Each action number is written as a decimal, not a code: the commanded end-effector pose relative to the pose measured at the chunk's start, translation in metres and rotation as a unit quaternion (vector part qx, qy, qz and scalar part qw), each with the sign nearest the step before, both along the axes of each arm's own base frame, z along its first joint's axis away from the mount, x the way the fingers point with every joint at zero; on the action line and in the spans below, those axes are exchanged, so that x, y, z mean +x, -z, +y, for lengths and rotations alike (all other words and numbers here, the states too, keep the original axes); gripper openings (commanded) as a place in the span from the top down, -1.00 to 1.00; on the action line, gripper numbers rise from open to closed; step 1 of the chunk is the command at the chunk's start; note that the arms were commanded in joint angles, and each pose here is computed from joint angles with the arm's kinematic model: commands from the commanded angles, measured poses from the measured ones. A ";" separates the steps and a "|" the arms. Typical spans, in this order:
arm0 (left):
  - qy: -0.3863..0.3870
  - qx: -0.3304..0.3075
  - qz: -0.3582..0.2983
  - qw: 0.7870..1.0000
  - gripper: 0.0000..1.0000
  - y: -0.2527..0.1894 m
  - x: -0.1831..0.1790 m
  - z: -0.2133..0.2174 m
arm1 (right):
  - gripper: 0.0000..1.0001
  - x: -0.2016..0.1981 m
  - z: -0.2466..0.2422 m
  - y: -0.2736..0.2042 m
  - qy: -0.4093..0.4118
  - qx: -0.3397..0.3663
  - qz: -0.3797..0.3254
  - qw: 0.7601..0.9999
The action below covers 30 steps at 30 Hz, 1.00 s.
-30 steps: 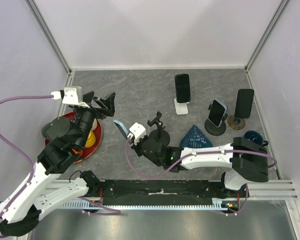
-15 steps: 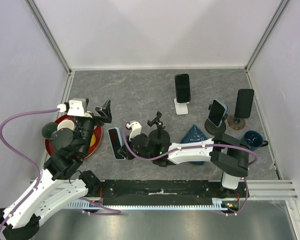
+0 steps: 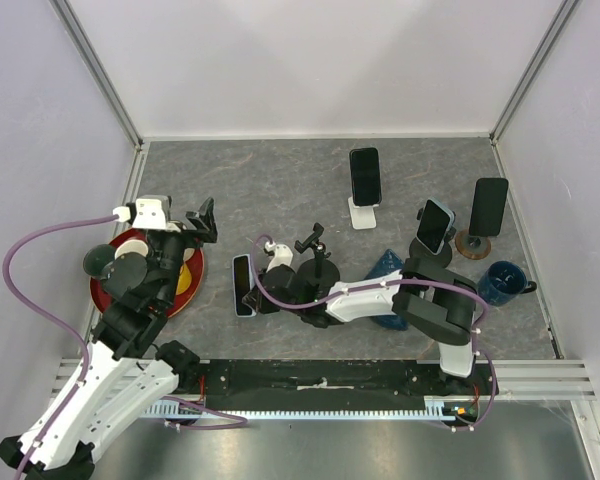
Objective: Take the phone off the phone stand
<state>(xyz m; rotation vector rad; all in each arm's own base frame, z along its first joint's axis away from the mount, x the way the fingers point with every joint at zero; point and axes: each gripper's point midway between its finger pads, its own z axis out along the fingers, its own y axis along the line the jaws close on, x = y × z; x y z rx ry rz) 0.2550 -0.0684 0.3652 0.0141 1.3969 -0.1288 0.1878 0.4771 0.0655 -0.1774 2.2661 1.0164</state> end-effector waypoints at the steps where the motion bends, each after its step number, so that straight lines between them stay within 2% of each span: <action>1: 0.020 -0.031 -0.015 0.999 -0.76 -0.008 0.000 -0.005 | 0.86 0.009 0.019 -0.028 0.014 0.070 0.004 0.997; 10: 0.024 -0.031 -0.009 0.999 -0.73 -0.005 0.003 -0.007 | 0.56 0.007 0.013 -0.013 0.021 0.056 0.022 0.998; 13: 0.026 -0.030 -0.006 0.999 -0.73 -0.004 0.005 -0.009 | 0.41 0.008 0.010 -0.016 0.025 0.061 0.020 0.998; 17: 0.027 -0.030 -0.004 0.999 -0.72 -0.003 0.006 -0.009 | 0.10 0.007 0.006 -0.019 0.028 0.062 0.017 0.998; 24: 0.029 -0.027 0.001 0.999 -0.72 0.000 0.009 -0.011 | -0.07 0.006 0.000 -0.018 0.026 0.057 0.014 0.998; 30: 0.038 -0.018 0.021 0.999 -0.72 0.010 0.012 -0.017 | -0.53 0.006 -0.009 -0.020 0.022 0.037 -0.004 0.999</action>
